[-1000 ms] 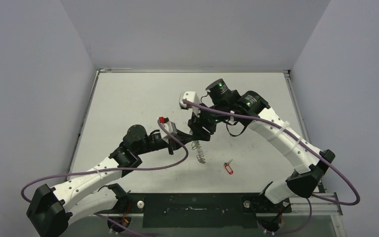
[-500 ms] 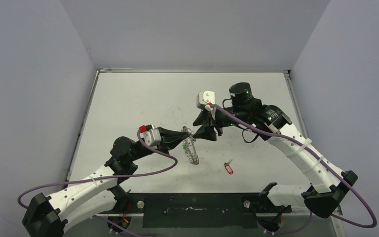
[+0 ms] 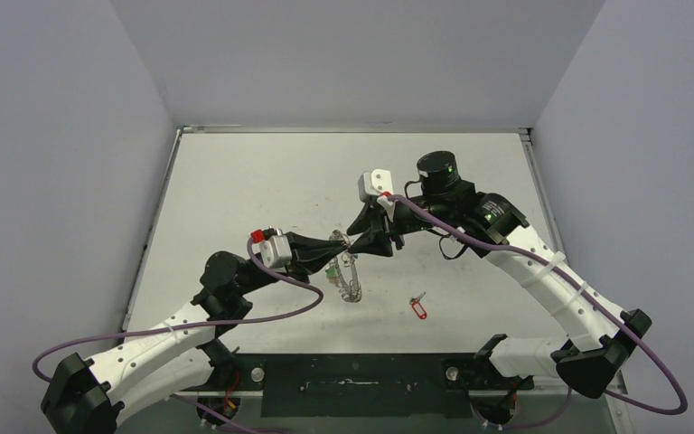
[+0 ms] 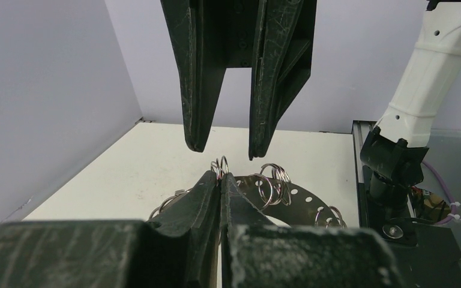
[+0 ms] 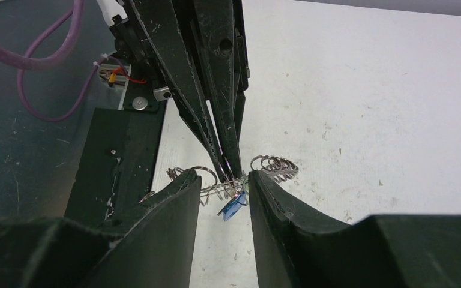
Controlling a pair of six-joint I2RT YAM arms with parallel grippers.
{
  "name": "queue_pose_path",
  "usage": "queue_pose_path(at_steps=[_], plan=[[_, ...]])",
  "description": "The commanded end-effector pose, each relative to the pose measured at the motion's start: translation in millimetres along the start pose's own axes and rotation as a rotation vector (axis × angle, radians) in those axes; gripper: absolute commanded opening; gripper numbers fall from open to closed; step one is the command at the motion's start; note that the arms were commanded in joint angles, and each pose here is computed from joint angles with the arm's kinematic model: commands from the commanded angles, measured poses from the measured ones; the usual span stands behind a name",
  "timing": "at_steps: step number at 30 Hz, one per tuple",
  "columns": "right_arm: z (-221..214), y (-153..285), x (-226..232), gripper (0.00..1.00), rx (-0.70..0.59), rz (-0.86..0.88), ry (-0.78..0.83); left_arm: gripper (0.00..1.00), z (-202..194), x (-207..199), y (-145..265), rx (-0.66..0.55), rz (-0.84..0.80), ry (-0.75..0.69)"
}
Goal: Put the keys on the keyring
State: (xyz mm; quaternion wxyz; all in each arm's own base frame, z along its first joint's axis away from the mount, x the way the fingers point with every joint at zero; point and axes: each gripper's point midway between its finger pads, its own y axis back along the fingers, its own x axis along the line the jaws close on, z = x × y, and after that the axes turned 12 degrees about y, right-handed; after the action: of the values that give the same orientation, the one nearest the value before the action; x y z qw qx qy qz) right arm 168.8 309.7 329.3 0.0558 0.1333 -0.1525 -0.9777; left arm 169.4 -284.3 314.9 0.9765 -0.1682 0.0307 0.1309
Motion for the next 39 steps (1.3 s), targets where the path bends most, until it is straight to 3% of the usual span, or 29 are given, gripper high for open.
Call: queue_pose_path(at_steps=[1, 10, 15, 23, 28, 39], plan=[[5, -7, 0, 0.36, -0.044, 0.034, 0.051, 0.00, 40, -13, -6, -0.119, -0.051, -0.043], [0, -14, 0, 0.22, -0.053, 0.071, 0.037, 0.00, 41, -14, -7, -0.120, -0.061, -0.041], [-1, -15, 2, 0.00, -0.053, 0.083, 0.031, 0.00, 42, -14, -7, -0.123, -0.058, -0.041], [-2, -10, -1, 0.00, -0.003, 0.061, -0.022, 0.00, 38, -9, -4, -0.111, -0.022, -0.037], [-10, -2, -4, 0.00, 0.100, 0.038, -0.083, 0.28, 29, 0, 4, -0.046, 0.046, -0.037], [-34, 10, -3, 0.00, 0.410, 0.016, -0.184, 0.45, 18, 9, 6, 0.237, 0.117, -0.024]])
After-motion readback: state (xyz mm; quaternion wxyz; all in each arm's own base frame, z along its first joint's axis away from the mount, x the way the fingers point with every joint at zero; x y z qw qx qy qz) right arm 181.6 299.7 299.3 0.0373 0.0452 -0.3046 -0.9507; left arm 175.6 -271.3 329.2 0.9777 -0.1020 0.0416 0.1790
